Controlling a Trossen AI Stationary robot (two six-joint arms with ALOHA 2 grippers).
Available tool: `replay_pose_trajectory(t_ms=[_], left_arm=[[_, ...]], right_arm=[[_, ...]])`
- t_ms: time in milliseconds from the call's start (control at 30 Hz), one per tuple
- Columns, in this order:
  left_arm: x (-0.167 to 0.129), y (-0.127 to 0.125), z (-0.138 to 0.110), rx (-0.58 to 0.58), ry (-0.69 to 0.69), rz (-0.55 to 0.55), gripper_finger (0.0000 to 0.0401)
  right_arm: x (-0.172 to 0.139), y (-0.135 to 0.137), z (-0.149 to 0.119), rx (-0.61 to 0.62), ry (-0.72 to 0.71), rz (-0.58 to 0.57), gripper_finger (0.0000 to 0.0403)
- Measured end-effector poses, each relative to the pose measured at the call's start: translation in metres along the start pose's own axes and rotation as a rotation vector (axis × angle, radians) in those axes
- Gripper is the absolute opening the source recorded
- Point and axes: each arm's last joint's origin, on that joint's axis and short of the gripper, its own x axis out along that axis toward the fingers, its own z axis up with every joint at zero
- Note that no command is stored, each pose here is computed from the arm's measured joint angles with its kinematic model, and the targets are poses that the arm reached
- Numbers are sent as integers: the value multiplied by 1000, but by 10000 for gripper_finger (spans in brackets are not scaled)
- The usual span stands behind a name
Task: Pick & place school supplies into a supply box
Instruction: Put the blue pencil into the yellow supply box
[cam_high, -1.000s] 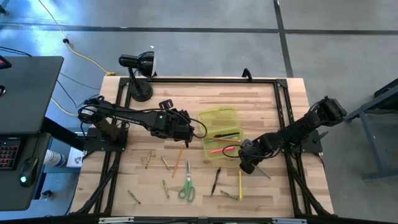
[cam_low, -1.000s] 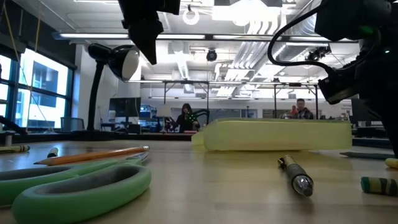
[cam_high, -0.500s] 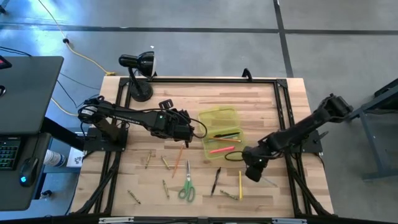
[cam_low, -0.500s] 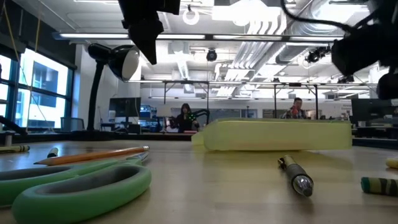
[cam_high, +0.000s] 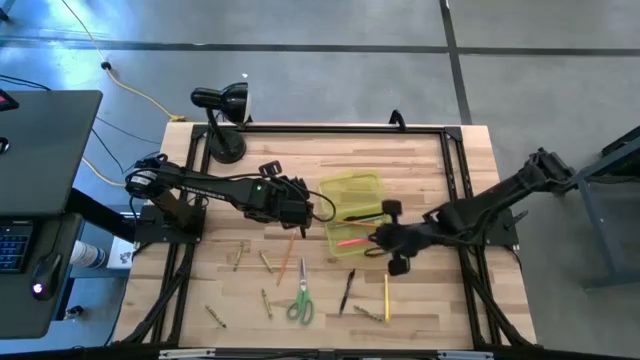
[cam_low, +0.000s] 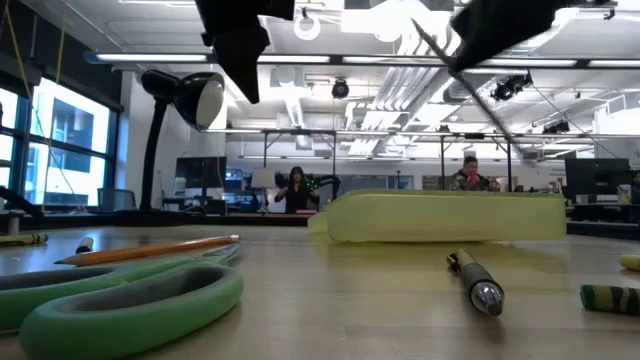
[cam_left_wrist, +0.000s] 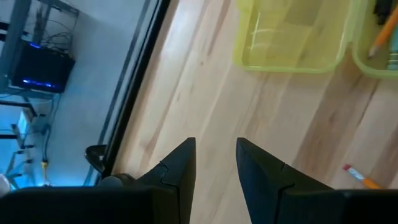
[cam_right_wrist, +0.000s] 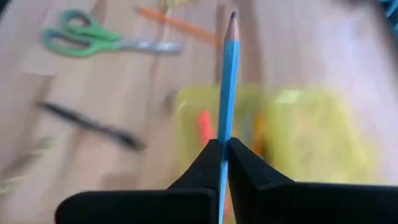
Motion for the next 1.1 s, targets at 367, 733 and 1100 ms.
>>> replay_pose_trajectory(t_ms=[367, 733, 1100], left_arm=[[0, -1, 1, -9, -3, -18, 145], [0, -1, 1, -7, -1, -17, 145], [0, -1, 1, -6, 0, -17, 145]], right_arm=[[70, -50, 4, -52, 252, 87, 0], [113, -49, -12, -54, 457, 196, 0], [115, -49, -12, -75, 464, 187, 18]])
